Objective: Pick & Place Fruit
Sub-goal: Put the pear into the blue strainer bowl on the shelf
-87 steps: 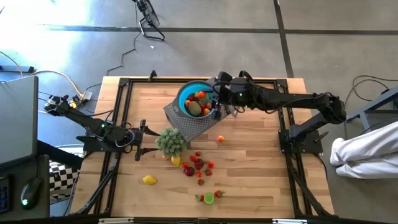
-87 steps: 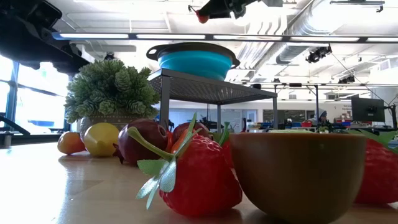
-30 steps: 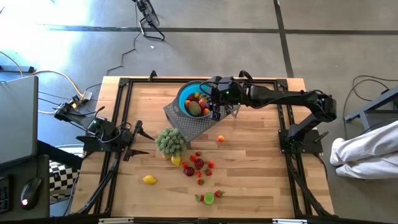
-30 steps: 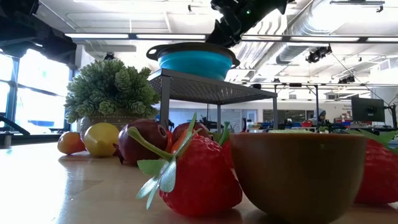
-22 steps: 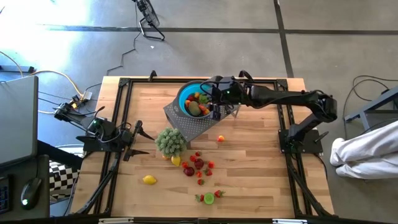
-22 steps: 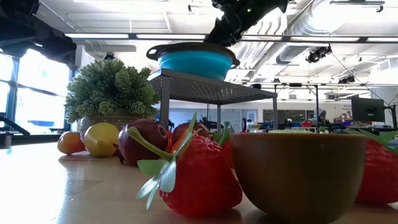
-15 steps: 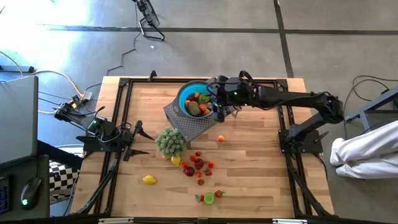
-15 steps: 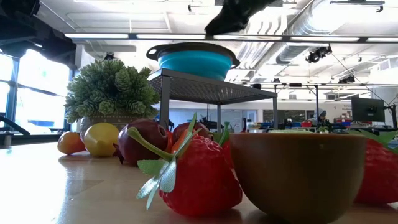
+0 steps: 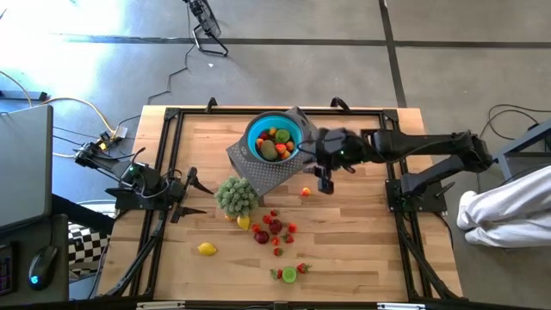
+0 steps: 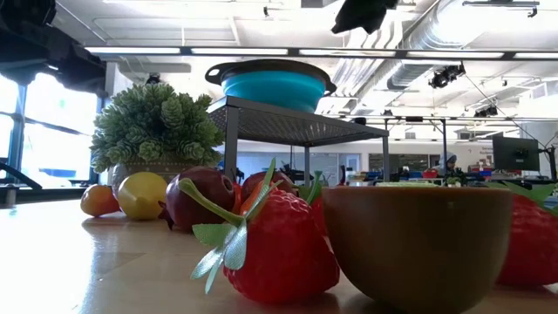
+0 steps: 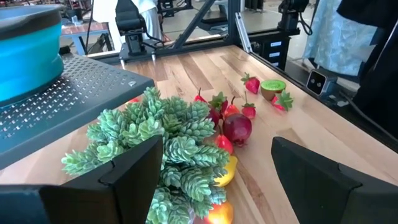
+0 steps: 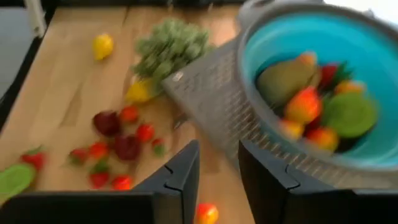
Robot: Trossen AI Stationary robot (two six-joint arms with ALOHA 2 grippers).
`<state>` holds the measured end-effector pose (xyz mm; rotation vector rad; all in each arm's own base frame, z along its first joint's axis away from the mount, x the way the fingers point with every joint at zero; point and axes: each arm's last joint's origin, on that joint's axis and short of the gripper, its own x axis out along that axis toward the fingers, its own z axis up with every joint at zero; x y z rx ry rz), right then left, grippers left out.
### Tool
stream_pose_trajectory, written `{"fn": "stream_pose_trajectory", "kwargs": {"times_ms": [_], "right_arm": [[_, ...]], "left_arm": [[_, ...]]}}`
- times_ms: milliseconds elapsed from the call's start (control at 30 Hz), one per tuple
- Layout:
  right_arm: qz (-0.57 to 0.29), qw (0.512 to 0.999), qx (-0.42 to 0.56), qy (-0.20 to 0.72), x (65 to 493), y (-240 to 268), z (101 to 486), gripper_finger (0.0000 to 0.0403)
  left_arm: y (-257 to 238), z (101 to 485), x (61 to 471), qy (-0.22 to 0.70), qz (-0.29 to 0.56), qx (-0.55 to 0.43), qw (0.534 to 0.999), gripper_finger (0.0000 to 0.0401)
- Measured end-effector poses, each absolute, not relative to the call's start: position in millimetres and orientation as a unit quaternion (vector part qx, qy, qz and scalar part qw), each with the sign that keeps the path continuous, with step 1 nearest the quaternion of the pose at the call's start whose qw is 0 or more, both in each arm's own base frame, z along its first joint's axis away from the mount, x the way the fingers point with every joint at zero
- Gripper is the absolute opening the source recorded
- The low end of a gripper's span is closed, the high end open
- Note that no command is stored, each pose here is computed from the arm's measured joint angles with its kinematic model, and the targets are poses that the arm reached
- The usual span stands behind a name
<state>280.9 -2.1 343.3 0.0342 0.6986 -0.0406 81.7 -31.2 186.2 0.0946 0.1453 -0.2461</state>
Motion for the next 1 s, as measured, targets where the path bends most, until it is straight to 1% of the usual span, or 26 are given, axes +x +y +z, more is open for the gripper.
{"fn": "stream_pose_trajectory", "kwargs": {"times_ms": [100, 233, 433, 633, 833, 1000], "right_arm": [[-0.01, 0.929, 0.034, 0.368, 277, 10, 339, 0.0092], [0.003, 0.925, 0.044, 0.378, 276, 28, 337, 0.0079], [0.008, 0.923, 0.023, 0.384, 272, 54, 335, 0.0056], [-0.017, 0.914, 0.044, 0.402, 264, 75, 328, 0.0034], [-0.054, 0.898, 0.072, 0.432, 253, 94, 292, 0.0015], [-0.08, 0.896, 0.128, 0.418, 248, 104, 252, 0.0003]], "left_arm": [[-31, 186, 82, 0.074, -0.122, 0.048, 0.989, 0.0294], [-31, 185, 82, 0.077, -0.123, 0.048, 0.988, 0.0294], [-31, 184, 81, 0.081, -0.122, 0.05, 0.988, 0.0294], [-31, 184, 81, 0.085, -0.123, 0.05, 0.988, 0.0294], [-31, 184, 81, 0.085, -0.122, 0.05, 0.988, 0.0294], [-31, 184, 81, 0.085, -0.122, 0.05, 0.988, 0.0294]]}}
